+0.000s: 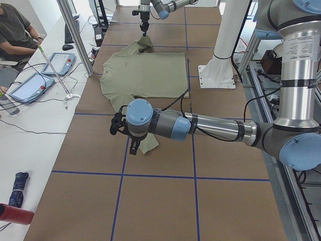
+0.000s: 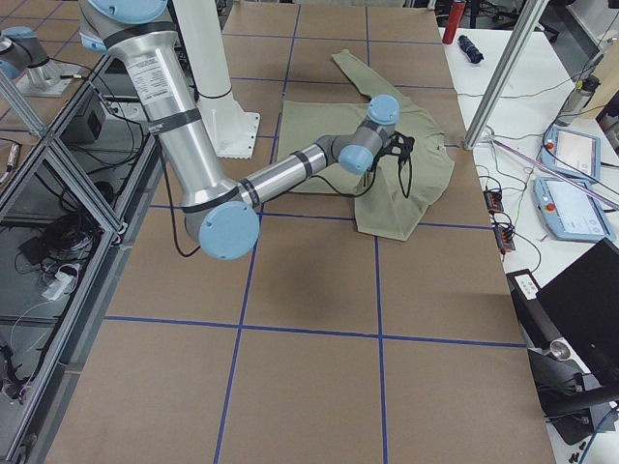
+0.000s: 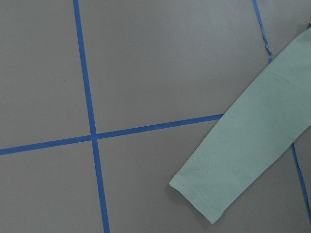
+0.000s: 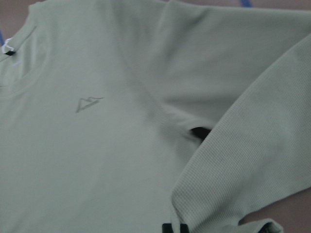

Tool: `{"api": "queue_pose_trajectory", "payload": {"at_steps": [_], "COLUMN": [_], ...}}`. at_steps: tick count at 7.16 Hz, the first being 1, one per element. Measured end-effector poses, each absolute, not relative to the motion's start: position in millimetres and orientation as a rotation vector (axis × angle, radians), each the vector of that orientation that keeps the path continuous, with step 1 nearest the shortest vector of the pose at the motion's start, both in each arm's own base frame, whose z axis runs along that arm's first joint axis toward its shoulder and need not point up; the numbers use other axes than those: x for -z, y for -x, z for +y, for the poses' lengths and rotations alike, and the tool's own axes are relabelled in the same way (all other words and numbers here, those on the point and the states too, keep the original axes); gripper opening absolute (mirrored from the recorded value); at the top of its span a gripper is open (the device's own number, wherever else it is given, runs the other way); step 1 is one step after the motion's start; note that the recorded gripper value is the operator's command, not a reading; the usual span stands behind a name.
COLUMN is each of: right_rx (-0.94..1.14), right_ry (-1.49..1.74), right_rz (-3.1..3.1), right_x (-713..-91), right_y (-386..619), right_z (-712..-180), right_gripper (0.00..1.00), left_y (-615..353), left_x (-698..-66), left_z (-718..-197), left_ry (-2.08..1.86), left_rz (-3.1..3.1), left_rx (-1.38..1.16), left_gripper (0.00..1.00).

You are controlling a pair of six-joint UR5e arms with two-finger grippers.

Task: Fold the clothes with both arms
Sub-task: 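Grasp the sleeve cuff with the right gripper and lift it, then carry the sleeve across the shirt chest toward the collar with the right gripper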

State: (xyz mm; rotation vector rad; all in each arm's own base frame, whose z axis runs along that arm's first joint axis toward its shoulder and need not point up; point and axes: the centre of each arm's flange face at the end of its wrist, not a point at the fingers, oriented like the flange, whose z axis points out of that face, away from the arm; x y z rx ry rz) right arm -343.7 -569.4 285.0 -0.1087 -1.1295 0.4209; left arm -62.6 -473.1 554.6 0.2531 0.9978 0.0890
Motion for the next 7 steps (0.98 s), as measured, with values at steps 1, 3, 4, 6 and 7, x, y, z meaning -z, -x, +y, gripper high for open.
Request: {"api": "queue_pose_trajectory", "payload": {"at_steps": [1,3,4,6,7], "right_rx": [-0.483,-0.517,-0.507,-0.493,-0.493], "right_ry": [0.070,-0.018,-0.074,-0.143,-0.162], "right_rz": [-1.135,-1.173,-1.190,-1.196,-1.194], "right_x": [-205,-73,-34,-17,-17], "right_y": [398,514,583,660,679], "right_z": [-573,-568,-553,-530,-528], "right_gripper": [0.00,0.00,0.00,0.14,0.86], "left_y": [62,62,62,61,61], "left_x": [-555,-554,-554,-555,-555], "left_z": [-473,-472,-472,-472,-472], "left_ry": [-0.252,-0.253,-0.252,-0.250,-0.250], "left_rz": [1.002,1.005,1.006,1.007,1.007], "left_rx": [-0.090,-0.091,-0.091,-0.090,-0.090], "left_gripper": [1.00,1.00,1.00,1.00,1.00]}}
